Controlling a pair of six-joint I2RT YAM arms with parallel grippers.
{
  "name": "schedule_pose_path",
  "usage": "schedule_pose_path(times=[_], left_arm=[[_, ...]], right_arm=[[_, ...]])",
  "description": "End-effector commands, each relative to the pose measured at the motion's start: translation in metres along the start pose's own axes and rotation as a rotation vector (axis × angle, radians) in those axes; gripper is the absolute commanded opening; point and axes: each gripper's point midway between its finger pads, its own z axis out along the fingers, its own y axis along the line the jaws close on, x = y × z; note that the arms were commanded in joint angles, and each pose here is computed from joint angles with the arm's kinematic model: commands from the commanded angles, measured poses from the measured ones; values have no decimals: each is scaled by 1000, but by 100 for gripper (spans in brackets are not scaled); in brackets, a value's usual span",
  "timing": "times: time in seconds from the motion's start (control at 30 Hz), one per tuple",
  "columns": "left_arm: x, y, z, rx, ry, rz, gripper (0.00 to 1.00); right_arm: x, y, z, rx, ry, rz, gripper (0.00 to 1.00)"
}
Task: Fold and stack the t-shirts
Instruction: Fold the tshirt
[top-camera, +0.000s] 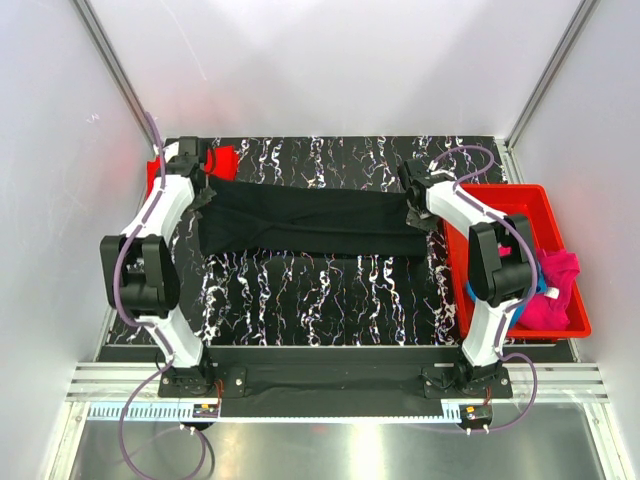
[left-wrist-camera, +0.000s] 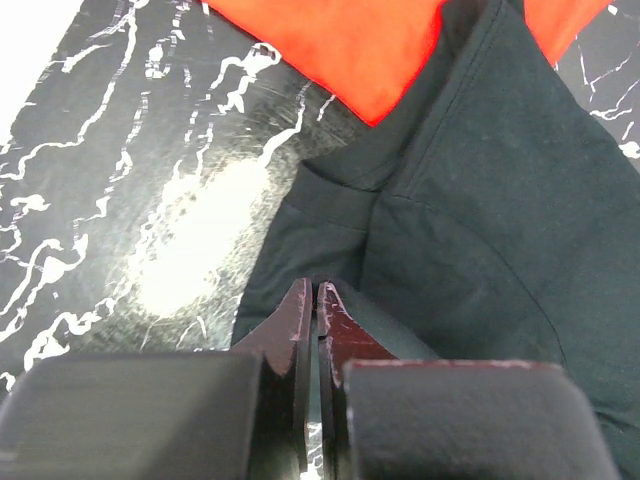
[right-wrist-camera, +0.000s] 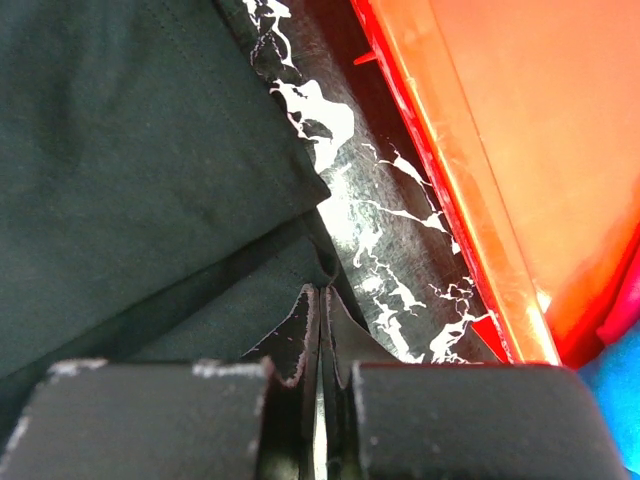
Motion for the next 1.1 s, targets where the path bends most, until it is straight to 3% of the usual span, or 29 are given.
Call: schedule_pose_path(times=[0.0, 0.4, 0.47, 0.53, 0.6, 1.07], left_arm=[[-16, -13, 10, 29, -22, 8, 0], [-8, -14, 30, -38, 53, 63, 0], [-5, -13, 35, -58, 67, 63, 0], [-4, -14, 38, -54, 64, 66, 0], [-4, -15, 38, -50, 58, 63, 0], [-7, -35, 35, -20, 59, 76, 2]], right_arm=[[-16, -5, 6, 38, -37, 5, 0], [-19, 2, 22, 53, -23, -3, 4], [-21, 0, 22, 64, -24, 6, 10], [-24, -1, 20, 74, -29, 18, 26], [-26, -1, 17, 76, -32, 19, 32], [-27, 12, -22, -117, -27, 43, 46]])
